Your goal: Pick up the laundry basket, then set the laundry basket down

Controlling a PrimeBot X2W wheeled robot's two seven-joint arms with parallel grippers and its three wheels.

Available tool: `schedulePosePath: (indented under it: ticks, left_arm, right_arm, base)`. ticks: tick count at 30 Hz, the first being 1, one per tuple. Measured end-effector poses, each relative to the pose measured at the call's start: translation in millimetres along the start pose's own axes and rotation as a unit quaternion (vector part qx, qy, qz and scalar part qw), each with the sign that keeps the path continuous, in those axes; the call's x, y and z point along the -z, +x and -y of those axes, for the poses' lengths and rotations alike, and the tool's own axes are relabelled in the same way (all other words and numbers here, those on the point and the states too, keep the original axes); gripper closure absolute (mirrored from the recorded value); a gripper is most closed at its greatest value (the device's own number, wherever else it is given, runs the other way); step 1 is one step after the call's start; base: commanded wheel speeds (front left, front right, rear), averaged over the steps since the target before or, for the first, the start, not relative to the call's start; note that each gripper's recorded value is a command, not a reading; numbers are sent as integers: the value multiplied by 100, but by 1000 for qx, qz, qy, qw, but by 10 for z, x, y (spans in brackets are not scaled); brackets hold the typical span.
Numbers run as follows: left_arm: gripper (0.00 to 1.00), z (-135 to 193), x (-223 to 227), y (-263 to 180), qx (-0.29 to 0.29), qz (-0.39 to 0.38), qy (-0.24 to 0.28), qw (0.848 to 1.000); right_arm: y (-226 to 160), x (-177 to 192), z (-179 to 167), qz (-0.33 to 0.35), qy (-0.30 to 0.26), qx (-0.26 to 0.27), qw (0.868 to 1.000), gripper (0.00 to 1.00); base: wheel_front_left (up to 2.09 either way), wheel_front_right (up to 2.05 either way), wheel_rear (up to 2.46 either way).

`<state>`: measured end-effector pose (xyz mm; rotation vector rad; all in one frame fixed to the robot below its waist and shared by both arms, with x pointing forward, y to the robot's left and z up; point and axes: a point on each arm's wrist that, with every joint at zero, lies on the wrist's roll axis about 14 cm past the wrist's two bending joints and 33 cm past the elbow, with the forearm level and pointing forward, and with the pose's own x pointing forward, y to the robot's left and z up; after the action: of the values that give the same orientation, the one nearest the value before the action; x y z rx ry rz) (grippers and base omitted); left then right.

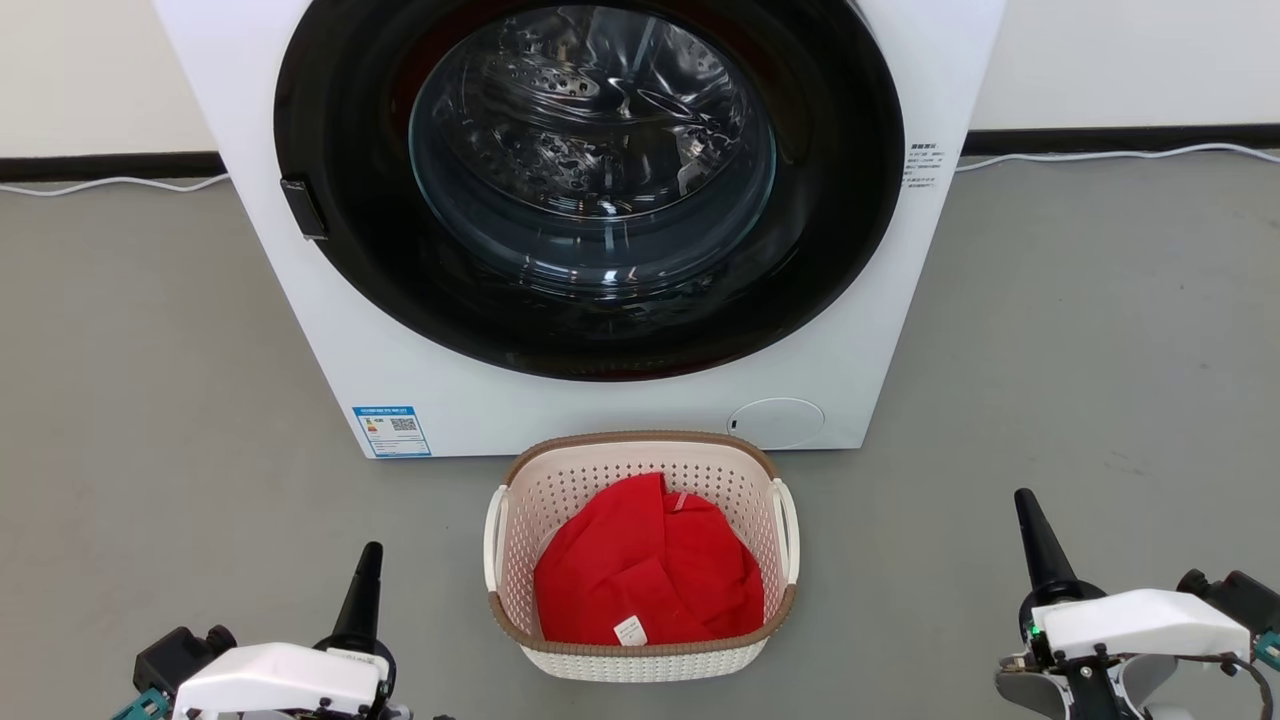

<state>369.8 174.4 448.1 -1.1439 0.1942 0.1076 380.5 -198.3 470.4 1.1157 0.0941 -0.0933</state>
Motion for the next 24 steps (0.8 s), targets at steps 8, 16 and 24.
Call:
schedulePosePath:
  ticks: [8,16,24]
  left_arm:
    - [100,26,-42,-4,7,2,-40,999]
    - [100,59,-75,-7,16,2,-80,997]
    - [100,102,-127,-9,27,5,-121,992]
  right_arm:
    - [2,-27,-16,1,43,-2,999,100]
    - [6,-56,-47,3,85,-8,996,100]
    - [7,-89,-68,5,129,-13,992,100]
  base:
    - [0,0,0]
    - [0,0,0]
    - [0,0,0]
